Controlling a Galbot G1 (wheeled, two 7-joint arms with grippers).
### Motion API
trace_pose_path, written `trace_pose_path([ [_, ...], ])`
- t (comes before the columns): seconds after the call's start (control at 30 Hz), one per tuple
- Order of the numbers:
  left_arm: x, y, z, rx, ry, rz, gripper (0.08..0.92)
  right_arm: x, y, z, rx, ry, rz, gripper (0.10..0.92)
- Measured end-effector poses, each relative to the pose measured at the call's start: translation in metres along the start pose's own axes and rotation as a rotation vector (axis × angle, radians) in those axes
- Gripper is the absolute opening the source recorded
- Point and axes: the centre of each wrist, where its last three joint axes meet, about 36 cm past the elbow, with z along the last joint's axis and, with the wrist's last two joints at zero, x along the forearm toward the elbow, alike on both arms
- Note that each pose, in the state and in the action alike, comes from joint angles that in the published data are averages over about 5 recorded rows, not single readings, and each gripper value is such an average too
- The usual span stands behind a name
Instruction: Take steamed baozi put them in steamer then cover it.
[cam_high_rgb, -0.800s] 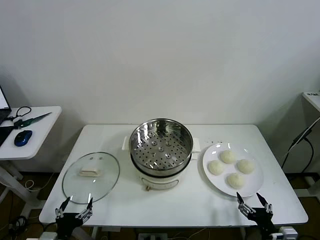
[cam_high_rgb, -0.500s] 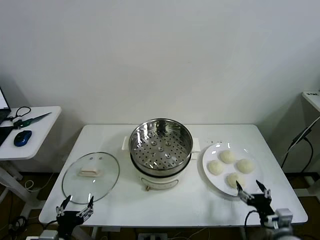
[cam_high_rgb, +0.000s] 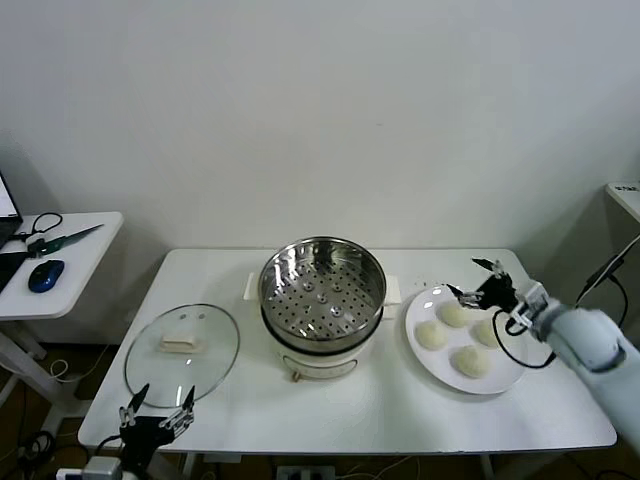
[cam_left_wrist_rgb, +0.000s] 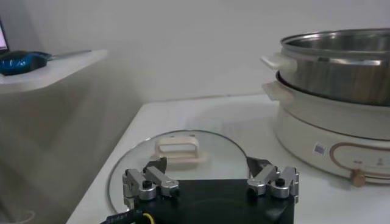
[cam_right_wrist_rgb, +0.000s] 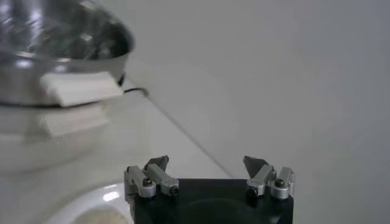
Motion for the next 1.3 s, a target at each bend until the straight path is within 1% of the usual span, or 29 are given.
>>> trace_pose_path([
  [0.13,0.001,0.002,-0.002,-0.002,-0.003,0.001,0.823,-0.005,-0.043,-0.010,0.127,0.079,-0.166,0.823],
  [0.23,0.001,0.003,-0.003,-0.004,-0.005,0.001,0.823,-0.006,-0.071,-0.021,0.194,0.148,-0.258,0.823],
  [0.33,0.001,0.003,-0.004,-0.004,-0.004,0.002,0.823,-0.008,-0.092,-0.029,0.231,0.218,-0.327,0.823],
  [0.47,0.001,0.002,-0.005,-0.001,-0.005,0.005,0.823,-0.011,-0.109,-0.033,0.248,0.294,-0.385,0.823],
  [0.6,0.002,0.000,-0.007,0.002,-0.006,0.010,0.823,-0.020,-0.115,-0.030,0.240,0.340,-0.421,0.823],
  [0.93,-0.001,-0.001,-0.007,-0.002,-0.001,0.013,0.823,-0.058,-0.110,-0.024,0.231,0.393,-0.480,0.823],
  [1.3,-0.002,-0.002,-0.002,-0.006,0.011,0.010,0.823,-0.100,-0.096,-0.015,0.233,0.445,-0.473,0.823],
])
